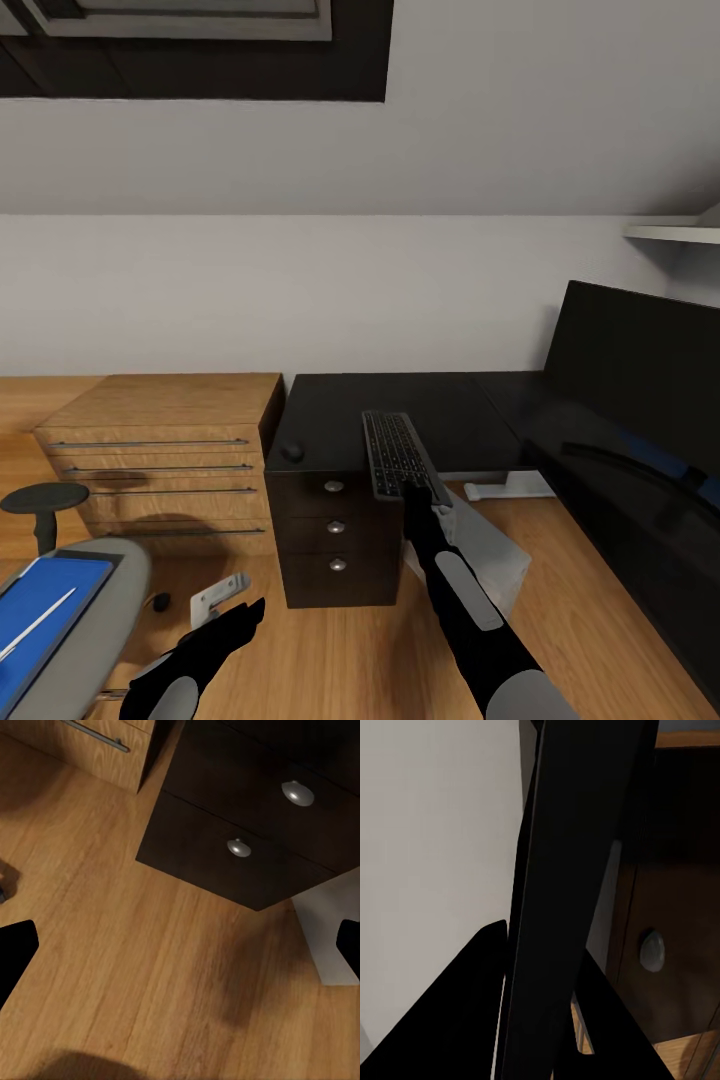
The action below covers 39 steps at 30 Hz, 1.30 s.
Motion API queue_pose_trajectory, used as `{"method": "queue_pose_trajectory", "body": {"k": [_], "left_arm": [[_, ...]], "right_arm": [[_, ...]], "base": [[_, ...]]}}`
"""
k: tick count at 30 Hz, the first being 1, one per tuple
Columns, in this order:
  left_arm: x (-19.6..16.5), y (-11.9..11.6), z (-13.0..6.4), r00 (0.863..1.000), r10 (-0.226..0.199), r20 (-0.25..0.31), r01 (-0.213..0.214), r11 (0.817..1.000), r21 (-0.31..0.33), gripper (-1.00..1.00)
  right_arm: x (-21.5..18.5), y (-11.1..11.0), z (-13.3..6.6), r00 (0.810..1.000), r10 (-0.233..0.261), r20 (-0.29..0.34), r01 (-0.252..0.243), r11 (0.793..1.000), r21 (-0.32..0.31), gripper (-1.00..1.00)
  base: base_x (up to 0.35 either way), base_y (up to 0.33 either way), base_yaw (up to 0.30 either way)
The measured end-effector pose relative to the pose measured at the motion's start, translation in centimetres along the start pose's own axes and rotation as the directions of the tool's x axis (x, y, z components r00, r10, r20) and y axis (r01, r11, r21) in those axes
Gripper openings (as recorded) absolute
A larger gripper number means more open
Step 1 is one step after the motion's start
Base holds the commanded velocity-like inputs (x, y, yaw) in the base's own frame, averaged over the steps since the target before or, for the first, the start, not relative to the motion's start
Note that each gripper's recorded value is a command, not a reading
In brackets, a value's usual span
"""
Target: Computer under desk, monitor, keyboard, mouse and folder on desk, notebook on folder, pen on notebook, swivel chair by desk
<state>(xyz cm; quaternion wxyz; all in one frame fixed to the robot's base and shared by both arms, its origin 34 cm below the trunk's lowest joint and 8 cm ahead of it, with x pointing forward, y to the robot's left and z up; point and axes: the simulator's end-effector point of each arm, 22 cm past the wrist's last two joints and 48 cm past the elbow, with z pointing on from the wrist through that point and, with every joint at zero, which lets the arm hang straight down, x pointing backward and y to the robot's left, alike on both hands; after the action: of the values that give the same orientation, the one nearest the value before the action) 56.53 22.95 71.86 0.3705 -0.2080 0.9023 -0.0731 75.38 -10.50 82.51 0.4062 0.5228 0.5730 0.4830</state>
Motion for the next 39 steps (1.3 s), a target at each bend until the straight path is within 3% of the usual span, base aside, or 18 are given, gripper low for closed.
{"method": "queue_pose_trajectory", "body": {"k": [10,18,39], "left_arm": [[-0.1,0.0,0.0,1.0,-0.001,0.002,0.001,1.0,0.0,1.0],[-0.2,-0.1,-0.1,1.0,-0.001,0.004,0.001,1.0,0.002,1.0],[-0.7,-0.1,-0.3,1.0,-0.005,0.016,0.005,1.0,0.004,1.0]], "right_arm": [[0.9,-0.1,-0.1,1.0,-0.014,-0.019,0.014,1.0,0.003,-1.0],[2.7,-0.2,-0.3,0.997,-0.047,-0.058,0.048,0.999,0.007,-1.0],[3.2,-0.3,-0.4,0.996,-0.065,-0.066,0.066,0.998,0.011,-1.0]], "base": [[0.005,0.0,0.0],[0.231,0.05,0.0],[0.026,0.001,0.037]]}}
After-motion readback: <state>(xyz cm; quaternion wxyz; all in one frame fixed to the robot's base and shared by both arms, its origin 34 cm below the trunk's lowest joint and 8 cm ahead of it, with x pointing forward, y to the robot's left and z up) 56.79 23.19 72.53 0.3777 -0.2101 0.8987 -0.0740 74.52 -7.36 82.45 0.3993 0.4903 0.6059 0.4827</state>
